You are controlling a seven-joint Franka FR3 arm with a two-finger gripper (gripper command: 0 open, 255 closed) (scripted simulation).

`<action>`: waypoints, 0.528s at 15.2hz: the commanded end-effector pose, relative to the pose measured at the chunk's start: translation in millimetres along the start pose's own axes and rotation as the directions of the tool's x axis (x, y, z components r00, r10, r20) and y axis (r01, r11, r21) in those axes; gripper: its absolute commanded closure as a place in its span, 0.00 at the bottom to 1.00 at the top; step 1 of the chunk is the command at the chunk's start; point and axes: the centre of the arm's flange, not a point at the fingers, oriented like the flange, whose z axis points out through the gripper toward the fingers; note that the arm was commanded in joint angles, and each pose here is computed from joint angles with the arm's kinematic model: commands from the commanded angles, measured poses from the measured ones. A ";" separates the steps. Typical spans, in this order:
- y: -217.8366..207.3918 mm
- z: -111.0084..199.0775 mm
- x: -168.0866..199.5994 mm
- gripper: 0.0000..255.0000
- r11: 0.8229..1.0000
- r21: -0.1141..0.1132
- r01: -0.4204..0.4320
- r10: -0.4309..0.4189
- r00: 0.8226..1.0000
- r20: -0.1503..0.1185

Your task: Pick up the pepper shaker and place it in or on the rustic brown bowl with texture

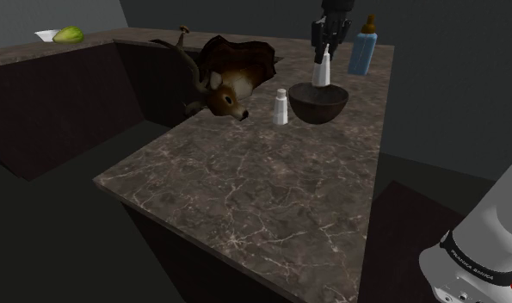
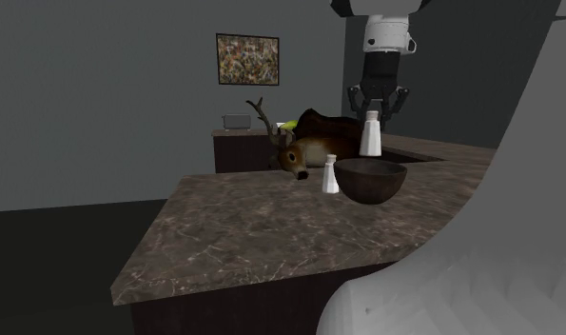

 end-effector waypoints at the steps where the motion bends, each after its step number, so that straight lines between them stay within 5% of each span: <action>1: 0.4 9.5 -1.0 1.00 1.000 0.000 0.000 0.000 1.000 -0.001; 8: 1.0 23.1 -2.2 1.00 1.000 0.000 0.000 0.000 1.000 -0.001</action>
